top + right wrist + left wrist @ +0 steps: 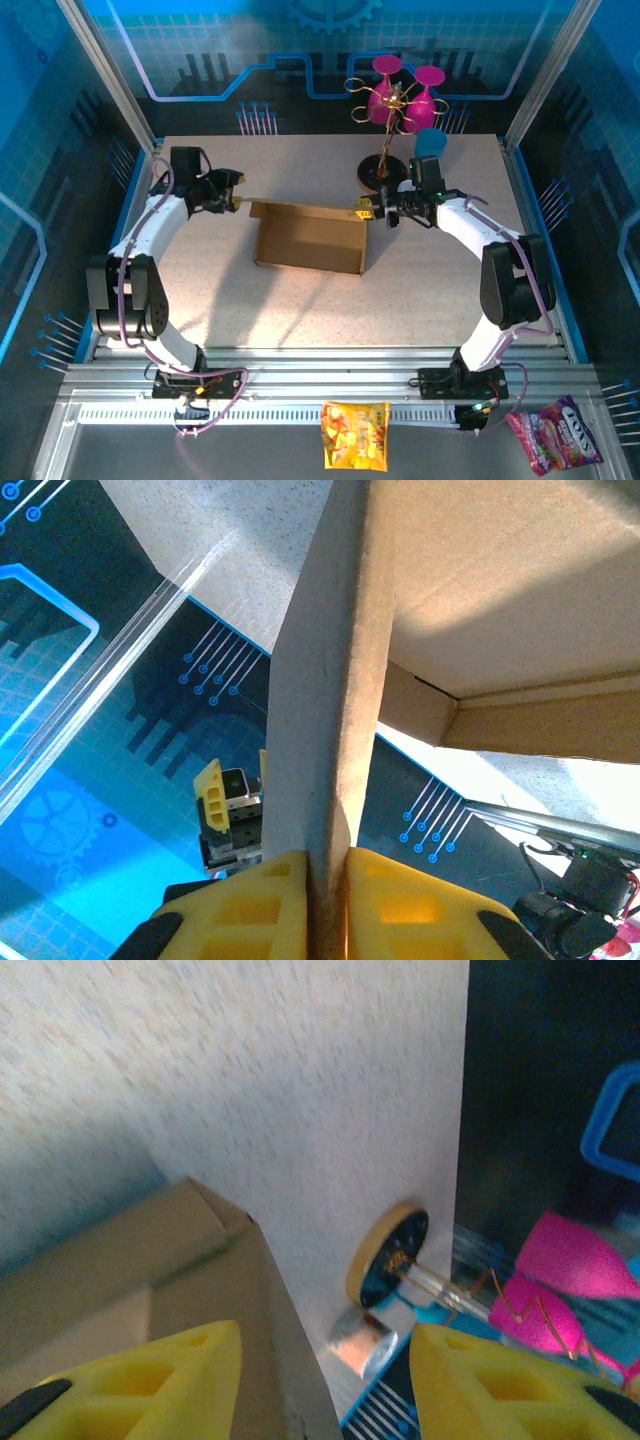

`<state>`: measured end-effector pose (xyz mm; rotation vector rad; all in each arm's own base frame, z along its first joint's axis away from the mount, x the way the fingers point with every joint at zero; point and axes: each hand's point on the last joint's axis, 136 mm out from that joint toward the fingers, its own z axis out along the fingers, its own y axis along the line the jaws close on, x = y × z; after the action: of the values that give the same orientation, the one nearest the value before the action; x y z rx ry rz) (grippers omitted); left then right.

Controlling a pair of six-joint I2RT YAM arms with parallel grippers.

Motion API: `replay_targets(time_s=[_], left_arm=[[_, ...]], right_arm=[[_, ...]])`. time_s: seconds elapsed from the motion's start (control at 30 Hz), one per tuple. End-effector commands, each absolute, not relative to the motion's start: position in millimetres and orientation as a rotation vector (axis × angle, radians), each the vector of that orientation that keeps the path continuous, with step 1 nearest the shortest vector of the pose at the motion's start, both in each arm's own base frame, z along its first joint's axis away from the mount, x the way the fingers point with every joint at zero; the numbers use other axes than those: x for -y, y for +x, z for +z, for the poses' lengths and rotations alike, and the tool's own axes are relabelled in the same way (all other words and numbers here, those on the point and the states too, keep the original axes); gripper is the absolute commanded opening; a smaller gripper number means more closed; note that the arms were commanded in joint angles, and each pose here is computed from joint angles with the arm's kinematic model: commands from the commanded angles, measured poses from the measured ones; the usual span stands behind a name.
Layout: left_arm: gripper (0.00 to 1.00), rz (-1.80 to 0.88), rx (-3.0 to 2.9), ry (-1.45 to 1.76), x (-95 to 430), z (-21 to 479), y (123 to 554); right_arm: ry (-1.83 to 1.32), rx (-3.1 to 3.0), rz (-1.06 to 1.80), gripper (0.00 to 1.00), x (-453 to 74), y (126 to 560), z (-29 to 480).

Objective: Fold the paper box

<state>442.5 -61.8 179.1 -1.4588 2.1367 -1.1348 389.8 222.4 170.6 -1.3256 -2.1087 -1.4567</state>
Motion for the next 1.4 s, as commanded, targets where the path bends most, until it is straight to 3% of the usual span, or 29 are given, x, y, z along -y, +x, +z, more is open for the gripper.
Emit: replay_targets(time_s=[0.0, 0.37, 0.8, 1.0, 1.2, 1.37], left_arm=[[0.47, -1.280, -2.184, -1.429, 94, 178, 439], [0.36, -1.303, -2.251, -1.461, 112, 150, 408], [0.36, -1.380, -2.243, -1.496, 128, 144, 403], [0.25, -1.400, -2.262, -1.477, 139, 142, 403], [0.22, -1.271, -2.341, -1.407, 130, 133, 399], [0.24, -1.095, -2.479, -1.239, 121, 116, 393]], right_arm=[[-1.267, 2.134, -1.453, 0.16, -218, 391, 173], [-1.175, 2.234, -1.411, 0.17, -210, 396, 165], [-1.045, 2.314, -1.375, 0.16, -203, 393, 153], [-0.978, 2.360, -1.381, 0.17, -201, 396, 157], [-0.865, 2.467, -1.332, 0.19, -197, 401, 151], [-0.742, 2.608, -1.229, 0.29, -187, 396, 134]])
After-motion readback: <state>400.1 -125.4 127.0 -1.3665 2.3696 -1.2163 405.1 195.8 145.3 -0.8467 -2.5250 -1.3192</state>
